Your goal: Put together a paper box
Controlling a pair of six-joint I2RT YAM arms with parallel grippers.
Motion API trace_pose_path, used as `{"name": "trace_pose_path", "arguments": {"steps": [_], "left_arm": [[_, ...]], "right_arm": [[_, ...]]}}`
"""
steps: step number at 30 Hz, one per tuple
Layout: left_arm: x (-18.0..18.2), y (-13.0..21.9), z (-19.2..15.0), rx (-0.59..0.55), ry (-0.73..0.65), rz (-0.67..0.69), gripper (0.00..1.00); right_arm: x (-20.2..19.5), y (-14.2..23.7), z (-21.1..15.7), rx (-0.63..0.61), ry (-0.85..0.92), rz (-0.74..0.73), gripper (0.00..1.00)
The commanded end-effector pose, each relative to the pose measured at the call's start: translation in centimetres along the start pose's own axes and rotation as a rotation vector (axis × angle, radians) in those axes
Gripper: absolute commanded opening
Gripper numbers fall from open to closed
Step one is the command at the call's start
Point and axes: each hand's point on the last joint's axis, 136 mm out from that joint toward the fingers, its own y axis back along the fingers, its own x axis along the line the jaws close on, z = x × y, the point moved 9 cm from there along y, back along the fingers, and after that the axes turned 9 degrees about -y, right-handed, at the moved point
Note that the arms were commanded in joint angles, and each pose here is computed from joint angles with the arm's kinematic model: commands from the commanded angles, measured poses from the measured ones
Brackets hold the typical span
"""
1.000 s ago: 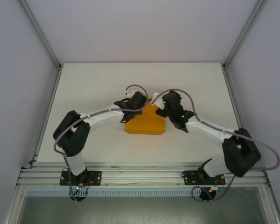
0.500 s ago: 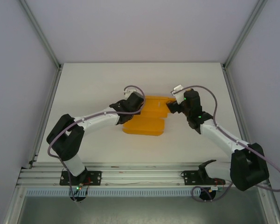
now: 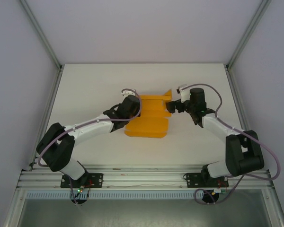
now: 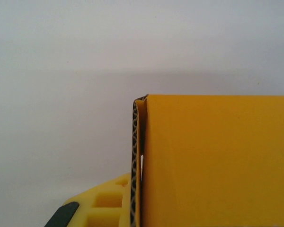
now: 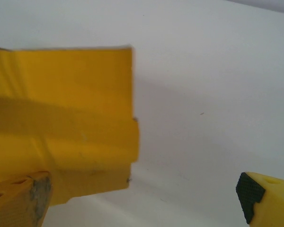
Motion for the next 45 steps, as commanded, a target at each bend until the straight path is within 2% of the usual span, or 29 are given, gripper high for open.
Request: {"name": "trace_pose_path", "arguments": {"steps": [1,4,6,9,13,17,24,27,32,36,39,42,45], "left_arm": [[-0.5,0.8,1.1,-0.064,0.016,-0.077,0.00],[-0.8,0.6,1.2,-0.065,0.020,-0.097,0.00],[-0.8,0.6,1.5,-0.066,0.026,-0.085,0.00],[-0.3,0.6,1.6,-0.060,0.022,-0.019,0.00],[0.5,0.7,1.2,-0.049,0.009,0.063,0.00],[0.7,0.3,0.8,-0.024,-0.008,0.103,0.00],[0.5,-0.5,0.6,-0.004,-0.019,0.116,0.00],[0.5,-0.5,0.7,-0.002,-0.018,0.128,0.00],[0.1,-0.6,1.1,-0.010,0.012,0.096,0.00],[-0.4,-0.8,1.6,-0.020,0.028,0.070,0.00],[-0.6,-1.1,1.7,-0.016,0.036,0.067,0.00],[-0.7,-1.1,1.9,-0.008,0.040,0.069,0.00],[-0.3,-0.8,1.8,-0.016,0.045,0.086,0.00]], "right_arm": [[2.0,-0.4,2.4,-0.038,0.001,0.245,1.00],[2.9,-0.8,3.3,-0.017,-0.013,0.366,1.00],[2.8,-0.7,3.7,-0.018,-0.028,0.354,1.00],[2.1,0.6,3.5,-0.041,-0.011,0.203,1.00],[0.5,3.3,3.2,-0.095,-0.028,-0.067,1.00],[0.0,5.6,4.0,-0.145,-0.040,-0.205,1.00],[2.3,7.2,5.8,-0.179,-0.001,0.008,1.00],[2.7,7.3,6.1,-0.189,0.013,0.042,1.00],[3.1,4.8,4.2,-0.069,0.021,0.085,1.00],[3.7,2.6,2.9,-0.053,0.026,0.064,1.00],[5.1,0.9,2.7,-0.093,0.055,0.052,1.00],[5.7,0.0,3.5,-0.211,0.007,-0.036,1.00],[5.0,0.7,4.3,-0.318,-0.106,-0.151,1.00]]}}
